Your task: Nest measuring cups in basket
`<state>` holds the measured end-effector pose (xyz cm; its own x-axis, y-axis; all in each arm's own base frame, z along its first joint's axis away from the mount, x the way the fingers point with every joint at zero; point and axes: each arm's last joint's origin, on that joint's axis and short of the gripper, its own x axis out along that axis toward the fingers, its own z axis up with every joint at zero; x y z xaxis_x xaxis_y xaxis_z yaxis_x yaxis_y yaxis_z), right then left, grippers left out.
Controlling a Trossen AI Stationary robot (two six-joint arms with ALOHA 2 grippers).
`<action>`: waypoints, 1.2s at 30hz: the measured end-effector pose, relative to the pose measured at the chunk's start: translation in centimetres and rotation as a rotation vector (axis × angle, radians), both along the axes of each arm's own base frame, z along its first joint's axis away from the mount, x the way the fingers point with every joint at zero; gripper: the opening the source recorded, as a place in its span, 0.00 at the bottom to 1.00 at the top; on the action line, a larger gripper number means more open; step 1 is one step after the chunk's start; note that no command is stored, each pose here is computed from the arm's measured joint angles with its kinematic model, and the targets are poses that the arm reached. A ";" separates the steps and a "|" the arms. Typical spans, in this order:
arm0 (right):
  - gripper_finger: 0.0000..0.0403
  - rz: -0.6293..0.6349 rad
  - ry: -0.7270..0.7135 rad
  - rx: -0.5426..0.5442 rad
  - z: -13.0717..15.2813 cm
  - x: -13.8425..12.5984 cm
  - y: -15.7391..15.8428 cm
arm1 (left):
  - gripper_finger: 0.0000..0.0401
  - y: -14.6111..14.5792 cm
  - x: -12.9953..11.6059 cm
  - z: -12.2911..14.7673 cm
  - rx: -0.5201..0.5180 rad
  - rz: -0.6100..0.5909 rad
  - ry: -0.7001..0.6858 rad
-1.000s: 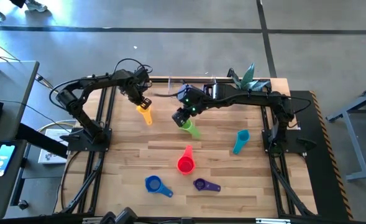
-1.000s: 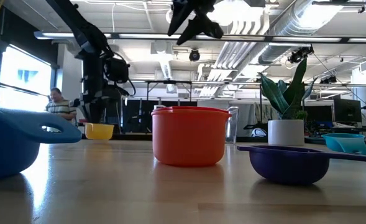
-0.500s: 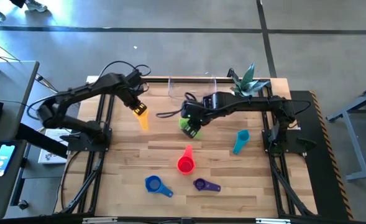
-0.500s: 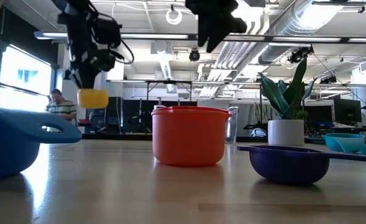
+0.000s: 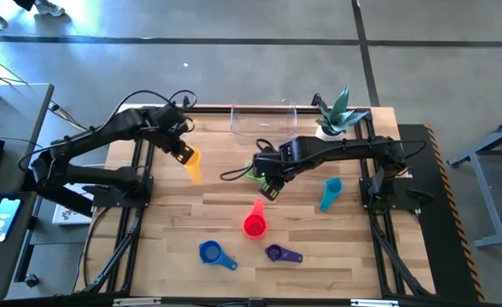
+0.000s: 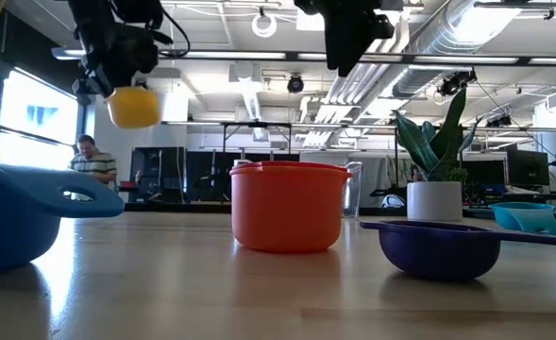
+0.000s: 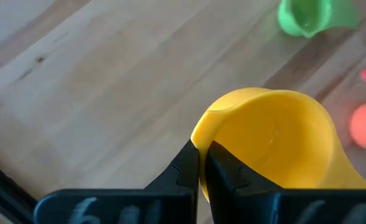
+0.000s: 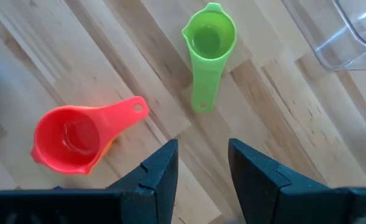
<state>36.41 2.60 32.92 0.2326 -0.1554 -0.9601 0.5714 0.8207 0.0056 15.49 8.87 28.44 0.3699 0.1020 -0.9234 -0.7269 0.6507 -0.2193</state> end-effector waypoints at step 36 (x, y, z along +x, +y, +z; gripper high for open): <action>0.33 0.055 0.117 0.081 -5.3 -2.2 8.9 | 0.01 -8.7 1.7 0.6 -0.183 -0.095 -0.044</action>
<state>34.22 11.47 27.63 0.1242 -0.0661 -0.9901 0.5260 0.8504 0.0092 17.21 0.14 29.04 0.4106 -0.1033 -0.9060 -0.6512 0.6623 -0.3706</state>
